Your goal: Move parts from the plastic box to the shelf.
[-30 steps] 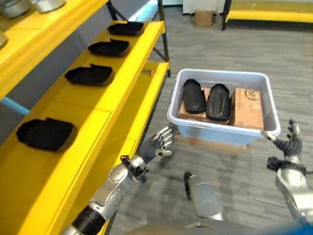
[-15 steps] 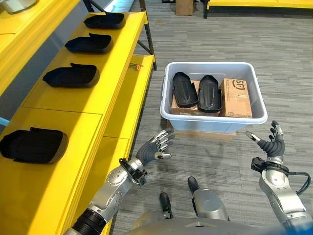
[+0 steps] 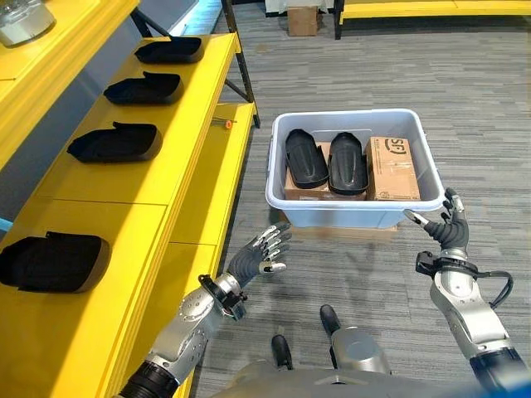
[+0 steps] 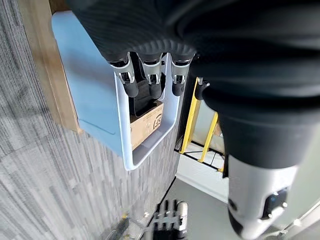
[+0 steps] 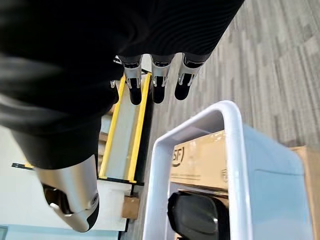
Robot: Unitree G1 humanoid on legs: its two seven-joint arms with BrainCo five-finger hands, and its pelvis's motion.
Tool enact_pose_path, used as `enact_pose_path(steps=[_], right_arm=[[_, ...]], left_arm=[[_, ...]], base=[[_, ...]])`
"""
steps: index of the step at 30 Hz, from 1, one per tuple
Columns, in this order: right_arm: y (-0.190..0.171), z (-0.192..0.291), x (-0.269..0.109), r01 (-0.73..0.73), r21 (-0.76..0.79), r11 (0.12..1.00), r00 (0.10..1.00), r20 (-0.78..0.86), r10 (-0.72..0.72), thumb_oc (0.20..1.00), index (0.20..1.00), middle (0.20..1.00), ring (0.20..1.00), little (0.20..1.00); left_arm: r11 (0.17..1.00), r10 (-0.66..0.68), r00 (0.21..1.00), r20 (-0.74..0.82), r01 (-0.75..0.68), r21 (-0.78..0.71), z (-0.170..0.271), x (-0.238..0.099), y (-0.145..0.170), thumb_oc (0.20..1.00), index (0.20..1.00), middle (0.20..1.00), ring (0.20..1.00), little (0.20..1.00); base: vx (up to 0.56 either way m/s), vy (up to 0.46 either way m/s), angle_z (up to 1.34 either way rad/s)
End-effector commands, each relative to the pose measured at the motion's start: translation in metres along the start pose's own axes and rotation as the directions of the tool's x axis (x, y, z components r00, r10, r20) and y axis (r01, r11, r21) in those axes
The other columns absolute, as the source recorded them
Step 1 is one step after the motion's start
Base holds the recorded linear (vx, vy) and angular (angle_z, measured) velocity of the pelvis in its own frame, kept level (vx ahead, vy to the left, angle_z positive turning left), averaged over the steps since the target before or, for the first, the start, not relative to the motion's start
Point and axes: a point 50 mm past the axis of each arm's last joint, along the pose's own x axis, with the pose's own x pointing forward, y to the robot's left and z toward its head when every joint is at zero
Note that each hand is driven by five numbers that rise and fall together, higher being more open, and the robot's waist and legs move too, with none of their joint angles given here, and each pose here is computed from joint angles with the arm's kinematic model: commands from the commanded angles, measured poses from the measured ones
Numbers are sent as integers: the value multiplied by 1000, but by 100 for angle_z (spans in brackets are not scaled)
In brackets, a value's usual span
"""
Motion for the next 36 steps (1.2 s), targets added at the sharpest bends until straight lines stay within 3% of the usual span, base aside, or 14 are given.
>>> enact_pose_path(steps=[1,3,6,12,22,31,36], right_arm=[[1,12,3,-29,-40,999,996,82,33,1000,1000,1000,1000,1000],[6,13,5,-104,-3,995,991,82,104,1000,1000,1000,1000,1000],[18,24,7,-189,-13,982,971,149,189,1000,1000,1000,1000,1000],[35,45,16,-306,24,952,932,212,294,1000,1000,1000,1000,1000],[20,32,23,-107,-6,994,984,140,107,1000,1000,1000,1000,1000],[7,30,22,-45,-79,996,986,154,57,1000,1000,1000,1000,1000],[-1,43,22,-42,-153,987,965,248,80,1000,1000,1000,1000,1000]], left_arm=[[996,-19,999,30,16,87,8,-5,-2,1000,1000,1000,1000,1000],[969,-1,1000,-2,2,247,8,-5,1,1000,1000,1000,1000,1000],[986,25,1000,-16,-22,164,7,-2,9,1000,1000,1000,1000,1000],[979,68,998,5,-68,194,8,9,6,1000,1000,1000,1000,1000],[983,76,997,-15,-73,168,-7,9,-1,1000,1000,1000,1000,1000],[989,44,999,-14,-42,140,-10,2,-3,1000,1000,1000,1000,1000],[987,-18,1000,8,17,160,-1,7,-6,1000,1000,1000,1000,1000]], base=[[212,293,-10],[137,225,-14],[49,134,-19],[55,-6,-110],[93,-196,2],[85,-225,11],[77,-336,26]])
